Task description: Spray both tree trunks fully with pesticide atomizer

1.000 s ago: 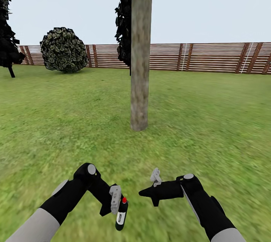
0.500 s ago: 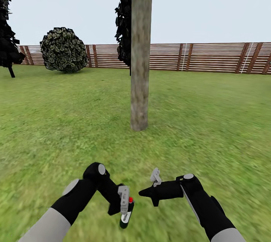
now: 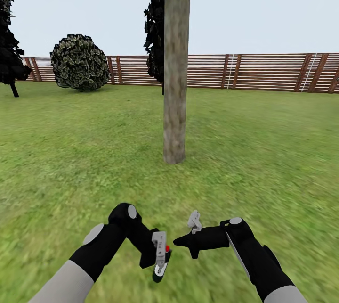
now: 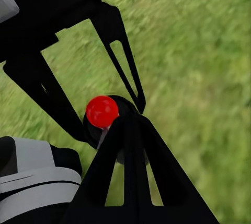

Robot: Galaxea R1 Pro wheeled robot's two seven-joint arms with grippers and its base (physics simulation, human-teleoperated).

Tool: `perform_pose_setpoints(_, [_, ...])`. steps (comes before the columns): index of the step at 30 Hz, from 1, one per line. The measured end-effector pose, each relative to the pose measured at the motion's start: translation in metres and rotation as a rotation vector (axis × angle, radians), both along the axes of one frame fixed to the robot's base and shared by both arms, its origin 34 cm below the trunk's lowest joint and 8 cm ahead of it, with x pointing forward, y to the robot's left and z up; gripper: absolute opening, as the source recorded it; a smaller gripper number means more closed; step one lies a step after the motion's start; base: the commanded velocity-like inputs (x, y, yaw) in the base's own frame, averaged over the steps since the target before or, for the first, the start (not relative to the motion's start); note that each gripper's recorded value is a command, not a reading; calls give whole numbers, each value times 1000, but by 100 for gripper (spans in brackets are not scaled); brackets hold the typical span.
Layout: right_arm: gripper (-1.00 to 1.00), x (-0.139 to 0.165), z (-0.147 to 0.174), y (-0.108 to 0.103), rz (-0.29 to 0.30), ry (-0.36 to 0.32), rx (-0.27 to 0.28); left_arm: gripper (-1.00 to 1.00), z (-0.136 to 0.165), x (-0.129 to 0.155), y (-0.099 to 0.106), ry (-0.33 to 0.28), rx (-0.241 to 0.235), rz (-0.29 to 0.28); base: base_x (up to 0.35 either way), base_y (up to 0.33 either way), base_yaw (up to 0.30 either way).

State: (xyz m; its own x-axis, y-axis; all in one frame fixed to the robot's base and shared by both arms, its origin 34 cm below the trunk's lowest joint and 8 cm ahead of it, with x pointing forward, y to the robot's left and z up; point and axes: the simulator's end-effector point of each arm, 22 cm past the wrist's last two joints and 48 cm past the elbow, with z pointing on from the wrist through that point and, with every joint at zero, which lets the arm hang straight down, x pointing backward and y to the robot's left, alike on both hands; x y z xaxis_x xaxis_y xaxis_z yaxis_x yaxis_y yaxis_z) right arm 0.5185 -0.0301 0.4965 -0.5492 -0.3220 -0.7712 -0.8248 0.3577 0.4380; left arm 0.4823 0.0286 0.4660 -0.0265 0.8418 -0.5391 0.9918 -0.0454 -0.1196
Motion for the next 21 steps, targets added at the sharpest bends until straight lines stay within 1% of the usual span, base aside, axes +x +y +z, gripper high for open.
perform_pose_setpoints(6, [-100,0,0,0,0,0,0,-100,2,1,-7,-10,-11,2,0,0,0])
perform_pose_setpoints(11, [-100,0,0,0,0,0,0,-100,2,7,-9,-32,-12,15,0,0,0])
perform_pose_setpoints(16, [-100,0,0,0,1,0,0,-100,3,10,-9,-39,-14,23,0,0,0])
perform_pose_setpoints(21, [-100,0,0,0,1,0,-1,-100,9,21,-4,-29,-25,82,0,0,0])
